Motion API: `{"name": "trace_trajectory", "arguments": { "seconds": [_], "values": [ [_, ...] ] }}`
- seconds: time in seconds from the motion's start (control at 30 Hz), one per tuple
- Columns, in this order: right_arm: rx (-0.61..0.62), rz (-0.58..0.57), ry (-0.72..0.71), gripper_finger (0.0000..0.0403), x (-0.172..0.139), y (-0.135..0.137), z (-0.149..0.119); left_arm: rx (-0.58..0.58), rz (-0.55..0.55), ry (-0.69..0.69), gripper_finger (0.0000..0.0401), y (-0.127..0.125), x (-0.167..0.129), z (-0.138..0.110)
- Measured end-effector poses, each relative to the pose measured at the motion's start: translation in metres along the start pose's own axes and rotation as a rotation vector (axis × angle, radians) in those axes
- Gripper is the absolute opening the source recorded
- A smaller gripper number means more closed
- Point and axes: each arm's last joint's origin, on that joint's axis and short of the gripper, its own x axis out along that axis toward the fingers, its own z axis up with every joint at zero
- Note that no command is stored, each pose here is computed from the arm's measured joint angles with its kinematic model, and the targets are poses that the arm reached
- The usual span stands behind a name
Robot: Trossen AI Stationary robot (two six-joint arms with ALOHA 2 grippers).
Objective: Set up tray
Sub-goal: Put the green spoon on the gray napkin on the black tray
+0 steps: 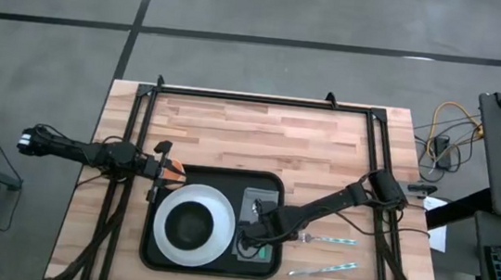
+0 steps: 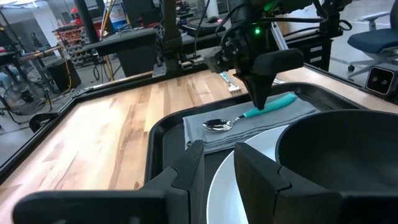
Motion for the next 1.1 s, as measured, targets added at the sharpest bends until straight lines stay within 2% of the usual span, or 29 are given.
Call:
{"name": "trace_trajectory", "arguments": {
  "seconds": [0.43, 0.63, 0.8, 1.1],
  "values": [
    [-0.027, 0.016, 0.006, 0.0122, 0.002, 0.002, -0.001, 0.0, 0.0, 0.0, 0.0071, 0.0, 0.0, 0.0],
    [-0.037, 0.011, 0.003, 0.015, 0.015, 0.003, -0.002, 0.0, 0.0, 0.001, 0.0071, 0.0, 0.0, 0.0],
    [-0.002, 0.006, 0.001, 0.0144, 0.017, 0.003, -0.002, 0.0, 0.001, 0.001, 0.0071, 0.0, 0.0, 0.0],
    [0.019, -0.004, 0.051, 0.0094, 0.016, 0.005, -0.002, 0.0, 0.001, 0.001, 0.0071, 0.0, 0.0, 0.0]
  ]
}}
